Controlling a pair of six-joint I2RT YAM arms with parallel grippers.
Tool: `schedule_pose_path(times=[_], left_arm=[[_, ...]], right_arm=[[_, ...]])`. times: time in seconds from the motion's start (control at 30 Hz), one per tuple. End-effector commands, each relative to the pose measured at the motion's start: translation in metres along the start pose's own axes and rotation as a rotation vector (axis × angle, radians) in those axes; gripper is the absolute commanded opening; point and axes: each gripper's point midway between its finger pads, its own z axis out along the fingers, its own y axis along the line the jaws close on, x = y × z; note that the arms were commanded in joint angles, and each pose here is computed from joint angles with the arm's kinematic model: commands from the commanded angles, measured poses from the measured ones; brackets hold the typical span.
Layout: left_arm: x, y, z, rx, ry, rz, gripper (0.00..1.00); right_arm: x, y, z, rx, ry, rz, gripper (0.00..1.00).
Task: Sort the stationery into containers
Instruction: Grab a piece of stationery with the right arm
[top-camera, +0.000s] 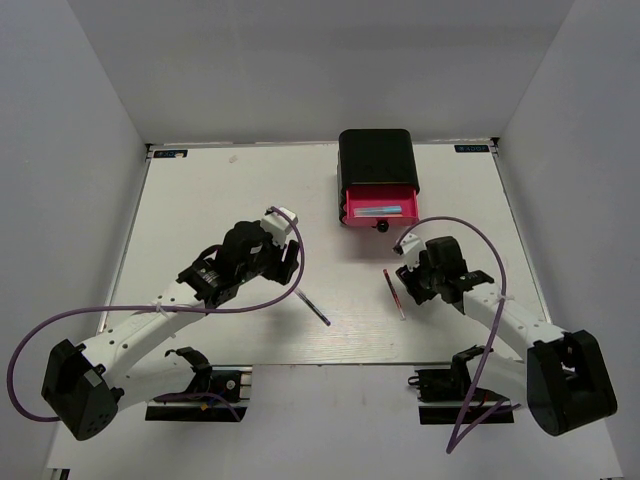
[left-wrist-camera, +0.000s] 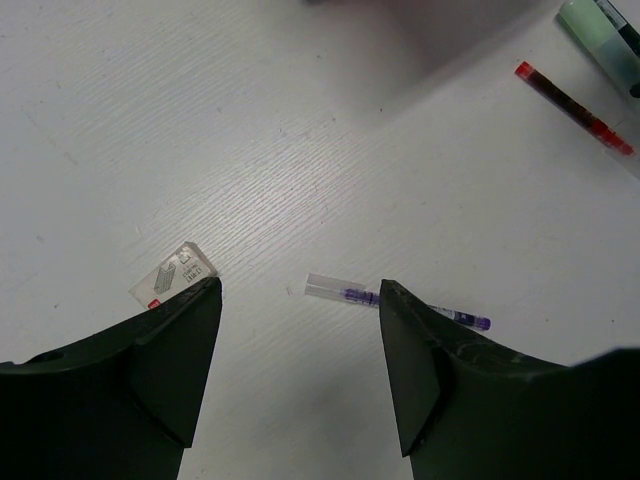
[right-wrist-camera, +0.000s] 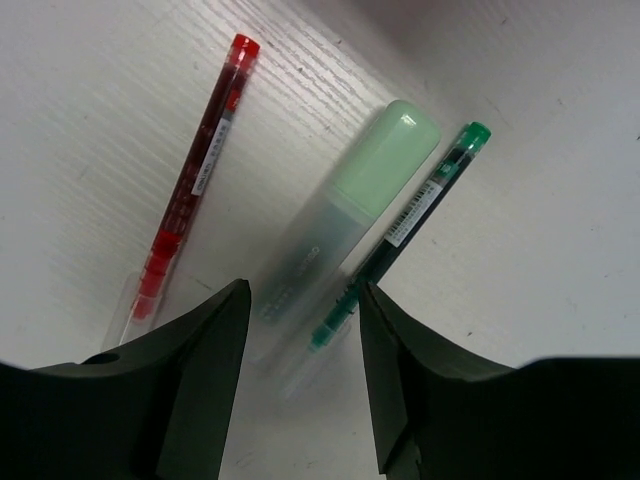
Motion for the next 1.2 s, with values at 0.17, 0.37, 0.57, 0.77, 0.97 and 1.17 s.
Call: schedule_pose_path(times=[0.17, 0.37, 0.57, 0.77, 0.97, 1.17], left_arm=[[-0.006, 0.003, -0.003, -0.011, -0.028, 0.006, 0.75], [-0.006, 0.003, -0.003, -0.011, -0.028, 0.006, 0.75], [-0.006, 0.003, -0.003, -0.011, -0.028, 0.006, 0.75], [-0.006, 0.003, -0.003, -0.011, -0.028, 0.006, 0.75], [-0.008, -0.001, -0.005, 0.010, -0.035, 0.006, 0.76], [-0.001, -0.004, -0.001, 0.029, -0.025, 0.007, 0.76]], right_arm=[[-0.006, -0.006, 0.014, 0.012, -0.010, -0.034, 0.54], [-0.001, 0.003, 0.021, -0.045, 0.003, -0.054, 0.51], [0.008, 0.017, 0.021, -0.120, 0.010, -0.103, 0.37], [-0.007, 0.011, 0.005, -0.100, -0.048, -0.206, 0.23], [-0.075, -0.008, -0.039, -0.031, -0.241, -0.351, 0.10], [-0.136, 0.027, -0.087, -0.261, -0.416, -0.486, 0.07]])
